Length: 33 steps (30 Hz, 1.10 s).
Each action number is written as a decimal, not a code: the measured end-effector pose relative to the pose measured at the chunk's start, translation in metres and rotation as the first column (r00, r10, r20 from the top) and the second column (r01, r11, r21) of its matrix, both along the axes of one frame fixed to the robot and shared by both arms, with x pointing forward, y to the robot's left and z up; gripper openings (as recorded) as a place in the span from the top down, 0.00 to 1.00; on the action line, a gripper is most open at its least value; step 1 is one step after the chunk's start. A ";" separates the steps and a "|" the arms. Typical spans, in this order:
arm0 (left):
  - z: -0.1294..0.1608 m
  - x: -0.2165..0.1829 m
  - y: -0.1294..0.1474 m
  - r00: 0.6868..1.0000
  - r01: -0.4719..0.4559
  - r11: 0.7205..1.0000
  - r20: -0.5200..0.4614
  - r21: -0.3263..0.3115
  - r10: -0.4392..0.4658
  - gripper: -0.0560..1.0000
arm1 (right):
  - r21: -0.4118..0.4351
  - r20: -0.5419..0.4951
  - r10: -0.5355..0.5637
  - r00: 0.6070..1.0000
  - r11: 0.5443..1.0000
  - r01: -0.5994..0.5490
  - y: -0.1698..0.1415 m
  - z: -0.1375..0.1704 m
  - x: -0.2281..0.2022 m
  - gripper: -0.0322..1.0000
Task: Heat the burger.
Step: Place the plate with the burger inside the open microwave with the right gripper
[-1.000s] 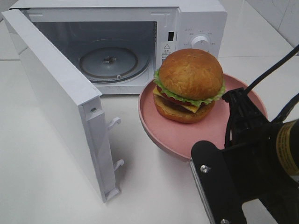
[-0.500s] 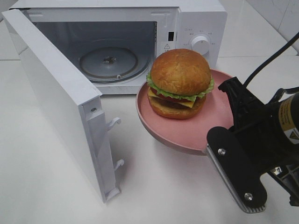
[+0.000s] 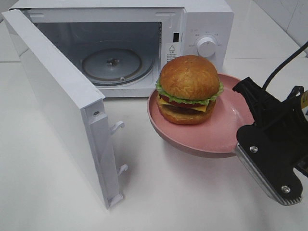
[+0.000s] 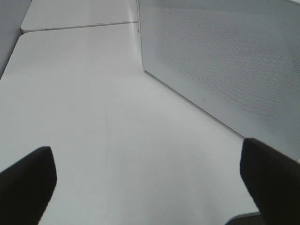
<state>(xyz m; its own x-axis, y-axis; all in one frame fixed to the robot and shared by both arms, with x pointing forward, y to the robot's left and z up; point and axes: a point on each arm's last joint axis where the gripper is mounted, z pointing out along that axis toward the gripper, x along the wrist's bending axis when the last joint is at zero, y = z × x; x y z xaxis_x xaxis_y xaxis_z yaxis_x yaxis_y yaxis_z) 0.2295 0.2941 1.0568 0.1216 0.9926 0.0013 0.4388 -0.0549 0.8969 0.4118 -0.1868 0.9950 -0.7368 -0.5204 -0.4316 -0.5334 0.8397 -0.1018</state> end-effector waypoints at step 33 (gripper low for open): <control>0.000 0.000 0.000 1.000 0.000 1.000 0.000 0.000 0.000 0.01 | 0.026 -0.050 0.092 0.994 0.996 -0.091 0.044 -0.009 0.042 0.94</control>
<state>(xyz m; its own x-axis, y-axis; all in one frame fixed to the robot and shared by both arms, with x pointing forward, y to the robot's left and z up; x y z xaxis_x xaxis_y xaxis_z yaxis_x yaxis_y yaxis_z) 0.2295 0.2941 1.0568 0.1216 0.9926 0.0013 0.4388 -0.0549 0.8969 0.4537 -0.1428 0.9857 -0.7082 -0.5768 -0.4071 -0.6120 0.7890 -0.0534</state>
